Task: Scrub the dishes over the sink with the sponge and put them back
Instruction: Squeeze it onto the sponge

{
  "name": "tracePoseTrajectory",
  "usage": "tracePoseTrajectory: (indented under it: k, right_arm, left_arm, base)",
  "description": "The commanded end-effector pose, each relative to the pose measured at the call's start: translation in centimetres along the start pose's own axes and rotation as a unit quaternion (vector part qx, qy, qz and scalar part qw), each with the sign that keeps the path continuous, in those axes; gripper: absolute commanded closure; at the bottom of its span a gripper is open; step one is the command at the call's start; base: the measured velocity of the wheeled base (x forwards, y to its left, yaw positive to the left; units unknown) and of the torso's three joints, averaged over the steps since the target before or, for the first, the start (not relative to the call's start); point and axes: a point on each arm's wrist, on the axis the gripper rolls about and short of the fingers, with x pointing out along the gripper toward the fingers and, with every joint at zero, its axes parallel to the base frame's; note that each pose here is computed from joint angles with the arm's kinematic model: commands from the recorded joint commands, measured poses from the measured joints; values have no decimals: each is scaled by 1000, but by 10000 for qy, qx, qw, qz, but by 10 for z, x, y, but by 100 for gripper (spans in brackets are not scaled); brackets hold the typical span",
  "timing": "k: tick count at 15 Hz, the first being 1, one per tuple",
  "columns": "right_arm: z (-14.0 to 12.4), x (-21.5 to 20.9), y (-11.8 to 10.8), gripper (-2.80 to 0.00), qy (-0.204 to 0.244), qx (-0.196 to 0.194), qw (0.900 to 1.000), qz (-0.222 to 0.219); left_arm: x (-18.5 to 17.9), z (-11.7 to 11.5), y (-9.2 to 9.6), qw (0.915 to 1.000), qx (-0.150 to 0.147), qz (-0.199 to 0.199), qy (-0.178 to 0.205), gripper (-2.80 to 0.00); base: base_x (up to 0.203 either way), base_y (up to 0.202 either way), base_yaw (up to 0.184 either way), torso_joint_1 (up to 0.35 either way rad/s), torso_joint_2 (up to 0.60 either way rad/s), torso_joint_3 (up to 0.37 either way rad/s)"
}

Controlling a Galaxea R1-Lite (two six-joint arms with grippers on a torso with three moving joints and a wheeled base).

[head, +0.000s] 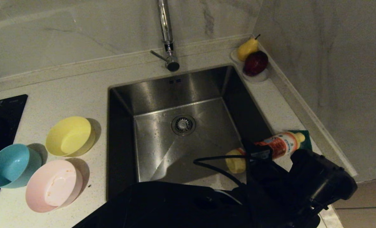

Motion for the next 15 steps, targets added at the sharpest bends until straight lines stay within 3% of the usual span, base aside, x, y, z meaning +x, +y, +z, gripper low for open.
tracePoseTrajectory:
  k: [1,2,8,10,12,15]
  right_arm:
    - [0,0,0,0,1,-1,10000,0]
    - [0,0,0,0,-4,-1,10000,0]
    - [0,0,0,0,-4,-1,10000,0]
    - [0,0,0,0,-1,-1,10000,10]
    - [0,0,0,0,-4,-1,10000,7]
    - [0,0,0,0,-1,-1,10000,0]
  left_arm:
    - [0,2,8,9995,-296,110,-11,0]
    - [0,3,9,9993,-350,128,-13,0]
    - [0,1,-2,10000,6,25,14,0]
    - [0,1,-1,10000,-50,33,19,0]
    - [0,1,1,9996,-293,59,1,0]
    - [-3,2,11,9946,-1030,63,-68,0]
  base:
    - [0,0,0,0,0,0]
    - [0,0,0,0,0,0]
    - [0,0,0,0,0,0]
    - [0,0,0,0,0,0]
    - [0,0,0,0,0,0]
    - [0,0,0,0,0,0]
